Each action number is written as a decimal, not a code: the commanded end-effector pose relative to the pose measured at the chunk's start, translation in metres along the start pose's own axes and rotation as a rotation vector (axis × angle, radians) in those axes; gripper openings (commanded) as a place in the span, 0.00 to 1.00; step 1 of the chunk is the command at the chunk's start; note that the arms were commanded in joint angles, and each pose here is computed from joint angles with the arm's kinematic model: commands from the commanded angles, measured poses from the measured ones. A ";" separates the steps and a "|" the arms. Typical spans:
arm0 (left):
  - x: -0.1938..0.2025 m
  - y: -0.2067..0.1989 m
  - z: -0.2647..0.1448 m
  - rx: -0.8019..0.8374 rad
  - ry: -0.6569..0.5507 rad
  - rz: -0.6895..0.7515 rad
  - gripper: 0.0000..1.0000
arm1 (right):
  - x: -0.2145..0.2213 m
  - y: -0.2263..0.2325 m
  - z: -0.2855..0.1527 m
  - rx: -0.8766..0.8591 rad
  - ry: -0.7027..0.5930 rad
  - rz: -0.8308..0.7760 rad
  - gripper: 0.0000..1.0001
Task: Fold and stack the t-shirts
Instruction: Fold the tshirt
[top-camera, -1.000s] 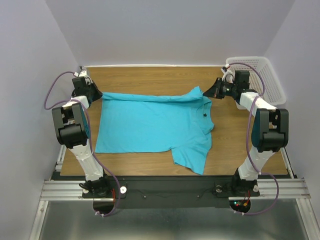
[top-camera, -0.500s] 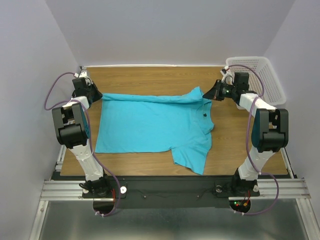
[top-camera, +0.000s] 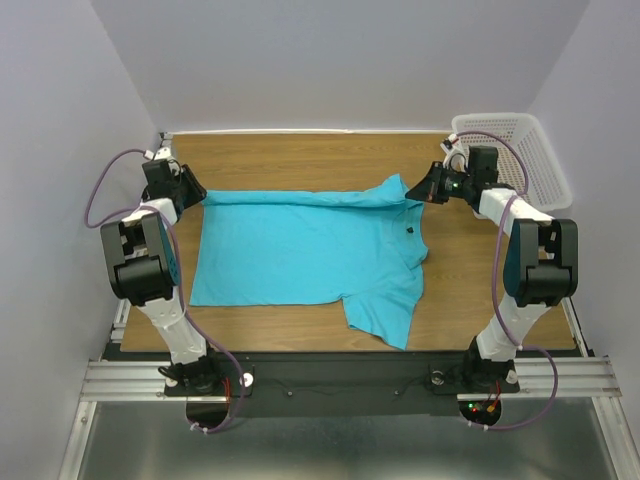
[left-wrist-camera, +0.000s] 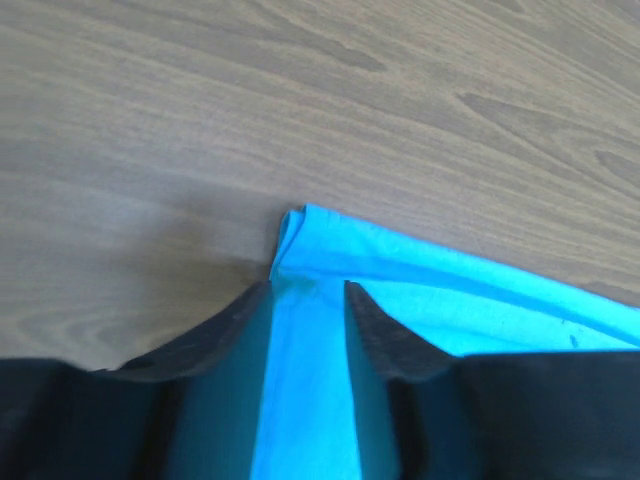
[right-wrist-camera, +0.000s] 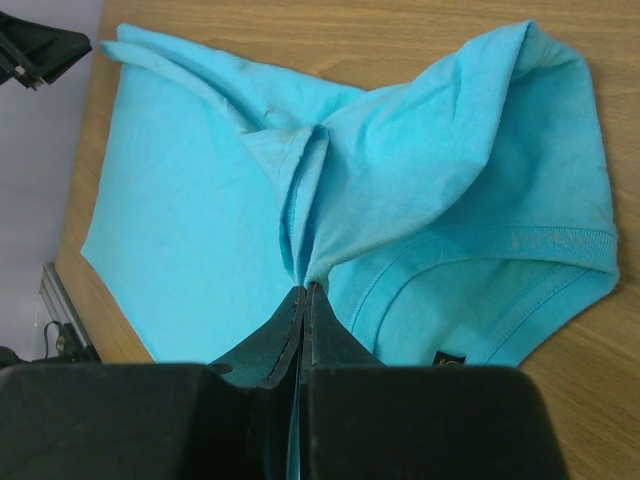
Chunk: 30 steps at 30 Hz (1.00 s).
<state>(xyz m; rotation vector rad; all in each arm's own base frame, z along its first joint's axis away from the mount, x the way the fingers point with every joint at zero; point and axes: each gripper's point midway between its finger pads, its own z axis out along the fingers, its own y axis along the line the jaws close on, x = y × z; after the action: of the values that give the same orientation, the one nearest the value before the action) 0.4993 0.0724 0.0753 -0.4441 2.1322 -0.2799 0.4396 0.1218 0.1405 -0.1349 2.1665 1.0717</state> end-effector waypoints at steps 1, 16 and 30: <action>-0.049 -0.002 -0.037 -0.022 -0.169 0.008 0.53 | -0.011 0.009 -0.008 -0.022 -0.035 -0.059 0.00; -0.039 -0.021 -0.041 0.126 -0.133 -0.065 0.58 | 0.001 0.001 -0.004 -0.016 -0.011 -0.046 0.01; -0.019 -0.048 -0.035 0.215 -0.070 -0.068 0.57 | 0.024 -0.011 -0.007 0.027 0.040 -0.056 0.00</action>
<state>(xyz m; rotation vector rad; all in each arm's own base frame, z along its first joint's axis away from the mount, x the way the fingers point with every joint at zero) 0.4846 0.0477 0.1137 -0.4396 2.0323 -0.4792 0.4309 0.1201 0.1251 -0.1707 2.1907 1.0514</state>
